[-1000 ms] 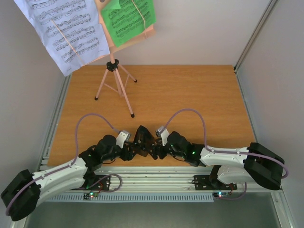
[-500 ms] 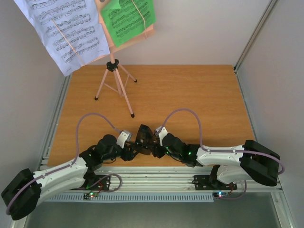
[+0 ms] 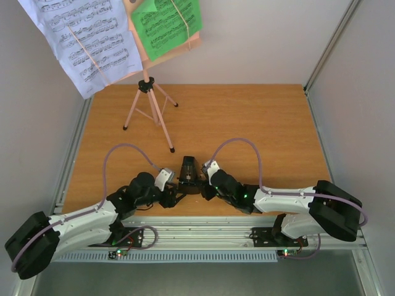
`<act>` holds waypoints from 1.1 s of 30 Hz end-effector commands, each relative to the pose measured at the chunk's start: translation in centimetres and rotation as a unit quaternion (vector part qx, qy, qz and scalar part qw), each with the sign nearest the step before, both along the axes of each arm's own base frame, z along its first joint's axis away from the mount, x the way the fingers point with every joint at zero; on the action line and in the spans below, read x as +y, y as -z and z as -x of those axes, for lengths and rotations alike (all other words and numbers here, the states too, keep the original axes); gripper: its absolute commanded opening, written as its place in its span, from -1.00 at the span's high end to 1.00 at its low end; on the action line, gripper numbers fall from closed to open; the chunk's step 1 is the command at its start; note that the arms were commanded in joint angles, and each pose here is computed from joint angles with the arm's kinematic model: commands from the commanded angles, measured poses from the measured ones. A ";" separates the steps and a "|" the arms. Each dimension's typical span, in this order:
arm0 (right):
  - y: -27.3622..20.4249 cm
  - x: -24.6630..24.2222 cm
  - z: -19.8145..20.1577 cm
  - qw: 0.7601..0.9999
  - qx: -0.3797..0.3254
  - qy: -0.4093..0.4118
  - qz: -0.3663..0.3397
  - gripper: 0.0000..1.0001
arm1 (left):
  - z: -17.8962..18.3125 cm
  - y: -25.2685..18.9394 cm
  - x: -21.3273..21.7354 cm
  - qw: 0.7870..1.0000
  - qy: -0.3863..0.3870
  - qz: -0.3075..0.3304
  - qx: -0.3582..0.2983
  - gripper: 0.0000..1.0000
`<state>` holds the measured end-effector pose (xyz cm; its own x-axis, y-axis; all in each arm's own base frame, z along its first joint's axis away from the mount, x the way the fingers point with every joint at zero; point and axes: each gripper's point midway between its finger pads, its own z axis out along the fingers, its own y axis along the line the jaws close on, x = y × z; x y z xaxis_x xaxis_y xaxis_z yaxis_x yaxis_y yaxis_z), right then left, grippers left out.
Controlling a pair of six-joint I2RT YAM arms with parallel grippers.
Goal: Pack up the instrument practice props
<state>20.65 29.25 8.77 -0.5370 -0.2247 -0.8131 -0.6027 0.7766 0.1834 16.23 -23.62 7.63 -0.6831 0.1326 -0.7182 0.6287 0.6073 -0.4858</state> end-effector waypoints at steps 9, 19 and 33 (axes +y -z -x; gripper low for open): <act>-0.7 -0.7 -3.4 1.000 -0.011 0.022 -0.010 -0.05 | -2.5 -3.2 -1.2 0.998 -0.025 0.031 -0.057 -0.31; -2.3 -3.0 -1.7 1.000 -0.009 0.009 0.019 -0.39 | -4.6 -4.0 3.0 0.985 -0.161 0.006 -0.060 -0.60; 0.3 -14.2 -1.2 0.966 0.150 0.201 0.056 -0.45 | -3.2 -7.2 6.5 0.975 -0.212 0.024 -0.060 -0.78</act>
